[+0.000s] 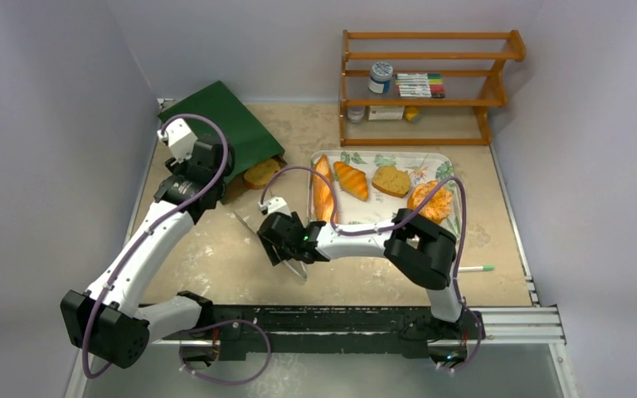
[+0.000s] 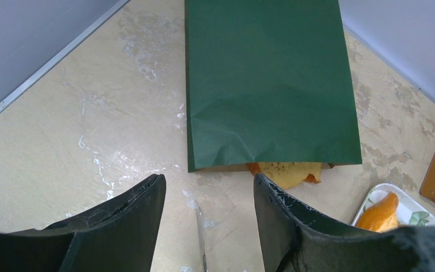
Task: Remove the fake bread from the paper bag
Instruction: Pick up the clamp at the center of the board.
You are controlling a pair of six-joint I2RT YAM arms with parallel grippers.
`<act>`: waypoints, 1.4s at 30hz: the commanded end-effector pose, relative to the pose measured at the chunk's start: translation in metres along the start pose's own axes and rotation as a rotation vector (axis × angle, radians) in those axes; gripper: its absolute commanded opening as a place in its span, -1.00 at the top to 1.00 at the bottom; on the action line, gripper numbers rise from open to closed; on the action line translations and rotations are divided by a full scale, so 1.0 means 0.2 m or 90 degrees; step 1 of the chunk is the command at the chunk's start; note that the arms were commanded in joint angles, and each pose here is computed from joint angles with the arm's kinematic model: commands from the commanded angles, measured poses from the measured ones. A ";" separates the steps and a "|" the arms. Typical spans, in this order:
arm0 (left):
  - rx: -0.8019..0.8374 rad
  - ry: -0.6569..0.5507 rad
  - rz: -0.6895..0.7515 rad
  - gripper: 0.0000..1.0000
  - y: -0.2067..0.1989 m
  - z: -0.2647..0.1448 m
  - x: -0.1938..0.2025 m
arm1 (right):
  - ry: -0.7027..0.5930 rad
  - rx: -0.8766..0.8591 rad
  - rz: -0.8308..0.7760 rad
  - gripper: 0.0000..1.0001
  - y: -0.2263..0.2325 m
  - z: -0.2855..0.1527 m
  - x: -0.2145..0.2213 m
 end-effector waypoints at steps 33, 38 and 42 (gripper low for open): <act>0.034 -0.037 -0.102 -0.17 -0.01 0.01 -0.01 | 0.003 0.105 0.107 -0.29 -0.06 0.17 -0.46; 0.033 -0.036 -0.103 -0.17 -0.01 0.01 -0.01 | -0.003 0.109 0.093 -0.30 -0.05 0.19 -0.49; 0.032 -0.034 -0.102 -0.17 0.00 0.01 -0.01 | -0.007 0.108 0.087 -0.33 -0.04 0.22 -0.51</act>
Point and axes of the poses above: each gripper's point midway between its finger pads, its own z axis out along the fingers, its own y axis along the line the jaws close on, x = y × z, the point moved 6 cm from there along -z, back along the fingers, and after that the axes turned 13 degrees about z, right-handed, at the moved point
